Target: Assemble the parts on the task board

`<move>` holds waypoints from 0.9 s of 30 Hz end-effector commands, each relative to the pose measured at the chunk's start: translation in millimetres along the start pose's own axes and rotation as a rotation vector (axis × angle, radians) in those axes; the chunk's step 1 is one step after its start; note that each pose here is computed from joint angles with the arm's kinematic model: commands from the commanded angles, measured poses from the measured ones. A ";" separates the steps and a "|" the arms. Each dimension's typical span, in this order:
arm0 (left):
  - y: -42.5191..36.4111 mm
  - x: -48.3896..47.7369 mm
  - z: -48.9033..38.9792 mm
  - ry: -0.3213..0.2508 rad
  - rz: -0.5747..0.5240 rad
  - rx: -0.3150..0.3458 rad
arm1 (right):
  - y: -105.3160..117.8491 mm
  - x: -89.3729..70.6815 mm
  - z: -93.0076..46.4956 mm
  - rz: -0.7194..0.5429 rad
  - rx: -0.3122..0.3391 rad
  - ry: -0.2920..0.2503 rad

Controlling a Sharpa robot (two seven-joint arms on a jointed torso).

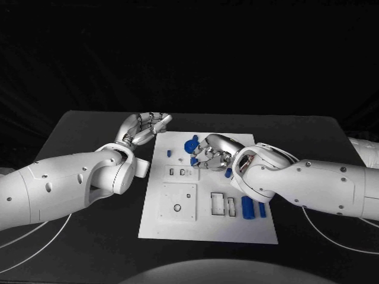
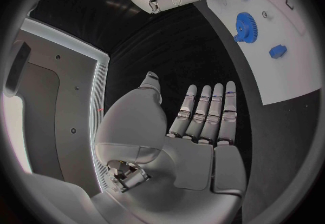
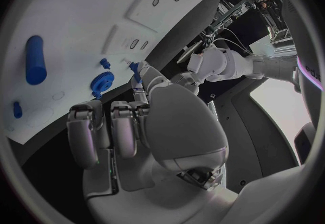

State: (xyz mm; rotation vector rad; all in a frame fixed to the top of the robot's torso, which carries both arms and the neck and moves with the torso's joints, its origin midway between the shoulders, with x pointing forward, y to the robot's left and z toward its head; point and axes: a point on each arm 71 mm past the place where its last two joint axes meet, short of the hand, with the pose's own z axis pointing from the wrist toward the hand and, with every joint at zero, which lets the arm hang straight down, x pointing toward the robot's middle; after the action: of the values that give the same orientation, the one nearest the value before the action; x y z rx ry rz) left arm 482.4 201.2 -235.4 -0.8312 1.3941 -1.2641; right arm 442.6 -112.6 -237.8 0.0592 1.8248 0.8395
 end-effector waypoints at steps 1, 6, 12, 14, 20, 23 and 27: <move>-2.3 2.4 0.2 0.015 -0.005 0.016 | 0.5 7.0 2.1 -0.051 0.033 0.022; -2.6 2.9 0.1 0.016 -0.006 0.016 | 4.7 16.5 6.6 -0.070 0.048 0.025; -2.9 2.8 -0.3 0.016 -0.007 0.017 | 5.2 28.1 8.6 -0.076 0.068 0.023; -2.9 2.5 -0.4 0.015 -0.006 0.017 | 4.5 30.6 9.3 -0.077 0.077 0.020; -3.0 2.2 -0.6 0.015 -0.006 0.017 | 1.9 36.0 10.4 -0.076 0.095 0.010; -3.0 1.9 -0.7 0.015 -0.006 0.017 | 1.3 37.8 10.7 -0.077 0.101 0.007; -2.9 1.4 -0.8 0.013 -0.005 0.016 | 1.4 39.6 11.2 -0.076 0.104 0.004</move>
State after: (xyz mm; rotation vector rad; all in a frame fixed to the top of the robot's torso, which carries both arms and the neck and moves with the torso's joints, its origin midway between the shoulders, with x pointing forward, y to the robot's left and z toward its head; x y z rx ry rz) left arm 481.4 201.6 -234.7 -0.8321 1.3943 -1.2663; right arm 434.4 -88.5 -270.2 0.0544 1.8740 0.7188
